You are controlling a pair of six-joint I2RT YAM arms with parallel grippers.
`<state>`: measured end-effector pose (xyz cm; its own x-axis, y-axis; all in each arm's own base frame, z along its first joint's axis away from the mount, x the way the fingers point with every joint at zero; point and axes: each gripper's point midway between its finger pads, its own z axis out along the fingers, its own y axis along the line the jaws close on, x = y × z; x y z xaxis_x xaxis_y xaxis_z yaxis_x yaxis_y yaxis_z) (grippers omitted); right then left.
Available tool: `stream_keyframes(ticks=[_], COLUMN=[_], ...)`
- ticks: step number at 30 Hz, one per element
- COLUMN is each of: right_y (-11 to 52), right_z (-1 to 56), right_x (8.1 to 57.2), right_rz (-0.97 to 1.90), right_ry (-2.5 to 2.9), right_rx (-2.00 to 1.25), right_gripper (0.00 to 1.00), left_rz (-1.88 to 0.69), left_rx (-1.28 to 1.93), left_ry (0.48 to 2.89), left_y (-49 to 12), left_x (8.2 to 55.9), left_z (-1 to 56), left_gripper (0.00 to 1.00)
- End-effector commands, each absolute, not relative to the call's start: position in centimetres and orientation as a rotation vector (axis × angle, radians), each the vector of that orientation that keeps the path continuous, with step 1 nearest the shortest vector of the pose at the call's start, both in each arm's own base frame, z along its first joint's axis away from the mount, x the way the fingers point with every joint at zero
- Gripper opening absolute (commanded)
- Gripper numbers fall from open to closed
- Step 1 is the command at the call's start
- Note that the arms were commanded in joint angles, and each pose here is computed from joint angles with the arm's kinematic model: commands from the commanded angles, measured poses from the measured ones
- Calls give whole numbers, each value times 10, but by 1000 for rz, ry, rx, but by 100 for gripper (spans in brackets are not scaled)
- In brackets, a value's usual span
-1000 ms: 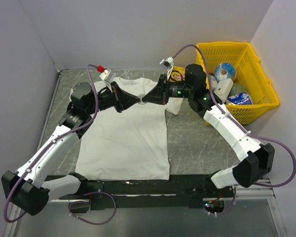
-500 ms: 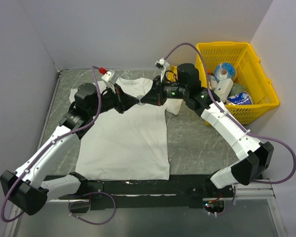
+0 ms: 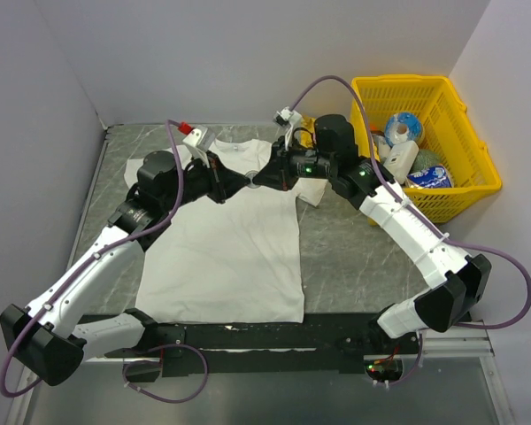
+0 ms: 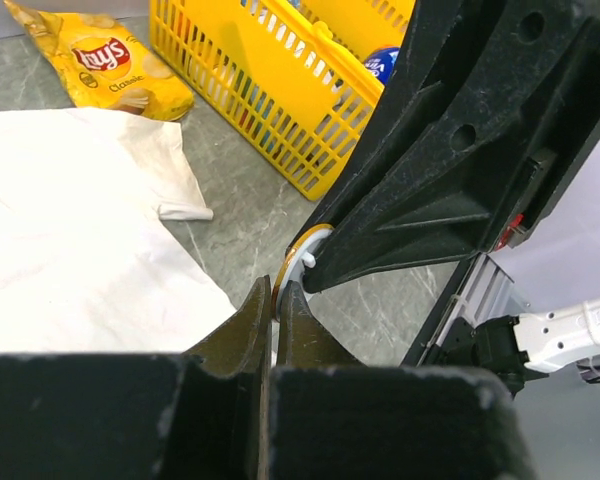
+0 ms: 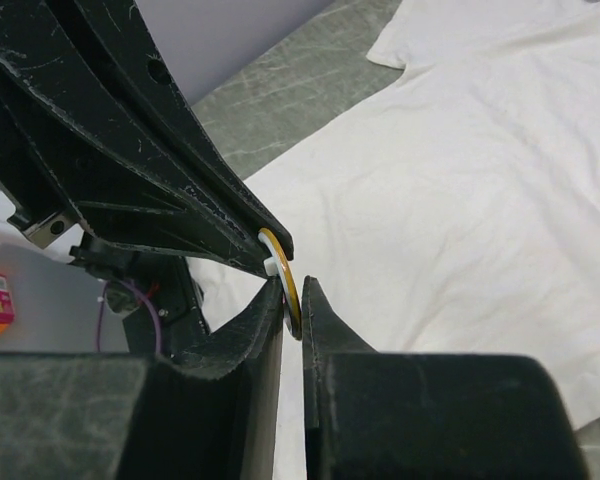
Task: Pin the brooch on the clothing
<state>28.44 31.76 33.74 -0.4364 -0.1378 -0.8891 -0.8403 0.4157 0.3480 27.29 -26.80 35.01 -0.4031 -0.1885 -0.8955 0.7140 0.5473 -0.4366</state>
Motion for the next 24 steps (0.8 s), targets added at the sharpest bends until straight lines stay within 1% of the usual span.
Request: stream_keyframes(ticks=[1,4,7,8,9,10,11,13,14,16,17,20,24], right_y=[307,304,304,304,306,305,302,302,300,299,298,294,287], right_z=[291,282,280,284,284,285,290,291,297,298,303,315,327], right_x=[315,317,316,313,310,309,306,303,299,295,291,283,274], right_rz=[832,793,773,777,783,777,768,768,772,777,779,794,799], right_ry=[2003,2035,2024,2004,1991,1976,1946,1917,1891,1866,1843,1784,1717], right_rx=[-792,-796,-816,-828,-837,-848,-868,-893,-905,-925,-931,-937,-912], right_gripper=[13,11,17,22,25,29,40,48,56,64,72,84,95], left_rz=[-1314,-1328,-1319,-1310,-1304,-1293,-1274,-1258,-1247,-1229,-1215,-1193,-1148], left_rx=[610,610,589,583,572,559,529,501,479,452,436,416,371], left_ry=[1271,1256,1264,1265,1271,1282,1287,1296,1303,1310,1319,1348,1378], left_y=[-281,-280,-279,-278,-277,-277,-275,-273,-272,-270,-269,-269,-266], left_x=[201,197,200,201,203,206,211,216,219,225,229,236,247], left_z=[471,474,473,473,471,470,469,469,467,467,464,458,451], left_gripper=[1,1,1,1,1,1,1,1,1,1,1,1,1])
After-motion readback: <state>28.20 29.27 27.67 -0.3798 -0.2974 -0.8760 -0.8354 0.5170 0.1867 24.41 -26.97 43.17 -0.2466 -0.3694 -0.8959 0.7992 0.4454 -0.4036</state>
